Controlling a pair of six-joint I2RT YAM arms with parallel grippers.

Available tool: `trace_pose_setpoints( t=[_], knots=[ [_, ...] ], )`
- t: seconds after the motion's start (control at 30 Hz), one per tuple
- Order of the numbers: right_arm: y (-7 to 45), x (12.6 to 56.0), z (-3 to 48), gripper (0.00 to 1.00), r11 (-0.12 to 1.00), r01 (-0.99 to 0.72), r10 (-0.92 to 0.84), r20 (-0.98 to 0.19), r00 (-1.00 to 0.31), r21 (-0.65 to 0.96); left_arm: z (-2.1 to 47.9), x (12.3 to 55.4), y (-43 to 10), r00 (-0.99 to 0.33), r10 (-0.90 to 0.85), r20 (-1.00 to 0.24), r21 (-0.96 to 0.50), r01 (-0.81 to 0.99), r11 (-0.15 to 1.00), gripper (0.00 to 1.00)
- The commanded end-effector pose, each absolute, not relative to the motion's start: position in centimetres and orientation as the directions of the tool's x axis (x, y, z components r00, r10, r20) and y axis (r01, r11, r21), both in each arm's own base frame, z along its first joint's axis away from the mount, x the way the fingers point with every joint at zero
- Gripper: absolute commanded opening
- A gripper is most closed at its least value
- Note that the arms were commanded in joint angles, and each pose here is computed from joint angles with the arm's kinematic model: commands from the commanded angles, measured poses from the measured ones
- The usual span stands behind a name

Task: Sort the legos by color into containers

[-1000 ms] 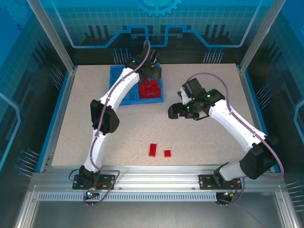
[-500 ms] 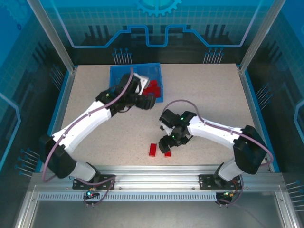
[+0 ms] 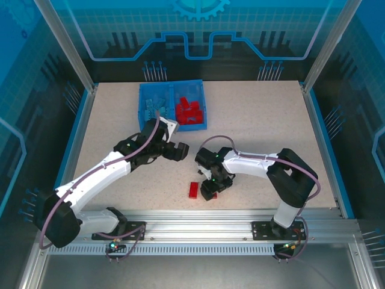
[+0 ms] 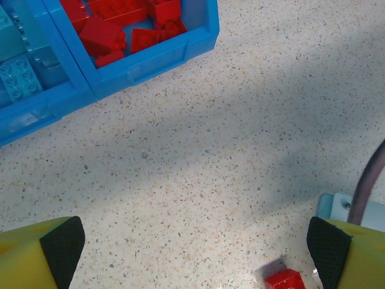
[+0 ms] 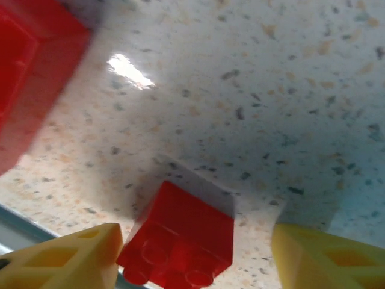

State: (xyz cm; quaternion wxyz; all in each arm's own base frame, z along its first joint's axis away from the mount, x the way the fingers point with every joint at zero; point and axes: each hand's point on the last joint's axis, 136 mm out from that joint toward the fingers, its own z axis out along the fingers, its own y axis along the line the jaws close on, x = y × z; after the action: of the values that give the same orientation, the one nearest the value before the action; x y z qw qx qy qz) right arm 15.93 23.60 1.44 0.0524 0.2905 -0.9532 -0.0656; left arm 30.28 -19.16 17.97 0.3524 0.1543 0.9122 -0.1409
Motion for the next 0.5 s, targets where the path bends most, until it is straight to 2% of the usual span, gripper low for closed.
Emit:
trace_pose_setpoints(
  t=[0.0,0.13,0.2,0.33,0.47],
  knots=[
    [23.5,15.8,0.3,0.62,0.818,-0.557,-0.571,0.079,-0.817,0.146,18.5,30.5,-19.1,-0.681,0.170,-0.712,-0.143,0.378,0.915,0.99],
    [22.6,16.1,0.1,0.46,0.844,-0.529,-0.536,0.104,-0.838,0.086,18.5,30.6,-19.0,-0.677,0.176,-0.715,-0.133,0.380,0.915,0.99],
    [22.1,16.2,0.2,0.42,0.856,-0.513,-0.517,0.104,-0.849,0.064,18.5,30.5,-18.9,-0.675,0.180,-0.715,-0.129,0.381,0.916,0.99],
    [21.6,17.2,1.3,0.35,0.878,-0.477,-0.478,0.056,-0.876,0.040,18.4,30.5,-19.0,-0.673,0.182,-0.717,-0.132,0.387,0.913,0.99],
    [21.2,19.5,4.5,0.30,0.918,-0.387,-0.384,-0.047,-0.922,0.086,18.9,30.5,-19.2,-0.665,0.162,-0.729,-0.148,0.384,0.911,0.99]
  ],
)
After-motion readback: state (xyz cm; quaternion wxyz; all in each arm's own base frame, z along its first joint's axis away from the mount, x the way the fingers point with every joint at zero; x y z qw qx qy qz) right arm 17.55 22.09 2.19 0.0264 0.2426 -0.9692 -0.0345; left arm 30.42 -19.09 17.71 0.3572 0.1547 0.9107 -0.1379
